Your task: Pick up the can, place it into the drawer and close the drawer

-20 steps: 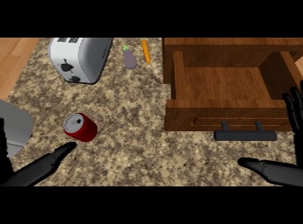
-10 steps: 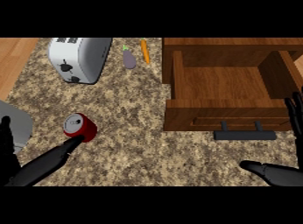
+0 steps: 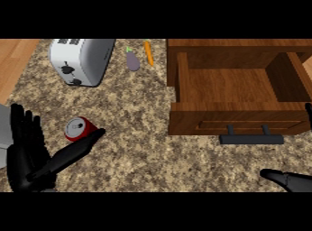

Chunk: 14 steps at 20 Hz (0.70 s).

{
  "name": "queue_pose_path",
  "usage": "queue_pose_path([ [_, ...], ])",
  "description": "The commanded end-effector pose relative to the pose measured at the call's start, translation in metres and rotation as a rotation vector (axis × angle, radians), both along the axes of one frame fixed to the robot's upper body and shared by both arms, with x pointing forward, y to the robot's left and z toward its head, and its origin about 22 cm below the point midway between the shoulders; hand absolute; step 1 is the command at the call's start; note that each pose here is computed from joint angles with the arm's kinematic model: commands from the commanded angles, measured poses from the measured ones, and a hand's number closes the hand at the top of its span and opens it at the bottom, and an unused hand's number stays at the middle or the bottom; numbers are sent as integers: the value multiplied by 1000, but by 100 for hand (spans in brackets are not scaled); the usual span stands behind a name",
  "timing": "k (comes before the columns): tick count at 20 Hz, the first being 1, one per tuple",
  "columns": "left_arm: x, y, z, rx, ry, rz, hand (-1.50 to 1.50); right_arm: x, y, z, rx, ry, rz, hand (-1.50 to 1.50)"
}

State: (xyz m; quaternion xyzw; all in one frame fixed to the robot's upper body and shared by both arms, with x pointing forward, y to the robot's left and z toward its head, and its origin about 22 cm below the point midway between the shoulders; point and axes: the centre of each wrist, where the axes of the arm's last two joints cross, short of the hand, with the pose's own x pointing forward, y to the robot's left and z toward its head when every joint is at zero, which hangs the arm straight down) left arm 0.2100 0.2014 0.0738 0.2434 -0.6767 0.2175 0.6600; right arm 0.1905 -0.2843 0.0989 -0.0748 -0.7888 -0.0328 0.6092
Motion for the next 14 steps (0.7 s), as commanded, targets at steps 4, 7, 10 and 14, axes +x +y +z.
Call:
queue_pose_path([
  [4, 4, -4, -51, 4, 56, 26, -150, -17, -19, 11, -6, 0, -8, -150],
  [7, 13, -3, -64, 1, 75, 29, -150, -26, 0, 14, -9, -9, 2, -150],
  [10, 18, 8, -73, -24, 71, 58, -150, -22, 2, 9, -9, -2, -13, -150],
  [14, 6, 4, -114, -12, 89, 86, -150, -9, 4, 3, -31, -10, -18, -150],
])
